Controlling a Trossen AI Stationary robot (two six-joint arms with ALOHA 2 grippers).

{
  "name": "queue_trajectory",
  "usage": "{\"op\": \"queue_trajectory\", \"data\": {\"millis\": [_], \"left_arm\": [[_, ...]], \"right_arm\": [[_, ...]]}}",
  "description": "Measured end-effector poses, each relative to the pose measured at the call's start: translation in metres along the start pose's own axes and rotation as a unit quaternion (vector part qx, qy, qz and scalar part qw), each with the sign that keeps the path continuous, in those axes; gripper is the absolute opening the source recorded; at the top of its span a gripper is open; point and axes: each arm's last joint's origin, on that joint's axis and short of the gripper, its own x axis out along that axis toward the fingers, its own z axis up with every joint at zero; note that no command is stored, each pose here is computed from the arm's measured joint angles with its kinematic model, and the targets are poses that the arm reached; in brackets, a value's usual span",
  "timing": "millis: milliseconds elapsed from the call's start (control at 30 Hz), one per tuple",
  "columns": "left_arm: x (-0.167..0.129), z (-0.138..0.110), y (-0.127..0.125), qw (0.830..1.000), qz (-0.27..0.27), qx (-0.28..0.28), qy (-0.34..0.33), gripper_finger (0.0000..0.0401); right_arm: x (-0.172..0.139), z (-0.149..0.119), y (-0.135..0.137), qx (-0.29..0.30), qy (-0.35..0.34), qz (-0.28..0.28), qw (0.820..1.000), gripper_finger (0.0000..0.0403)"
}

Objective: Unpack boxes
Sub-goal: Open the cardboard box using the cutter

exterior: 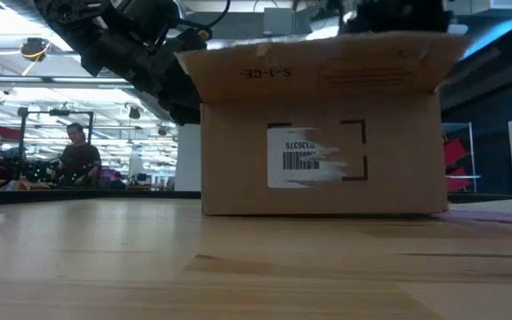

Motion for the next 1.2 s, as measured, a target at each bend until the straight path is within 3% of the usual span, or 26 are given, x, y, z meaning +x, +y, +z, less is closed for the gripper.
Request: {"op": "queue_trajectory", "data": {"millis": [133, 500, 900, 1200], "left_arm": [[0.0, 0.0, 0.0, 1.0, 0.0, 0.002, 0.0, 0.028], [0.0, 0.0, 0.0, 1.0, 0.003, -0.002, 0.0, 0.028], [0.0, 0.0, 0.003, 1.0, 0.028, -0.013, 0.001, 0.028], [0.0, -0.001, 0.002, 1.0, 0.022, -0.013, 0.004, 0.028]], "right_arm": [[0.006, -0.016, -0.006, 0.015, -0.003, -0.015, 1.0, 0.0181], [0.059, -0.02, -0.014, 0.044, -0.087, -0.01, 0.995, 0.0181], [0.086, 0.007, -0.007, 0.059, -0.261, 0.075, 0.961, 0.0181], [0.091, 0.01, -0.008, 0.066, -0.282, 0.075, 0.954, 0.0181]]}}
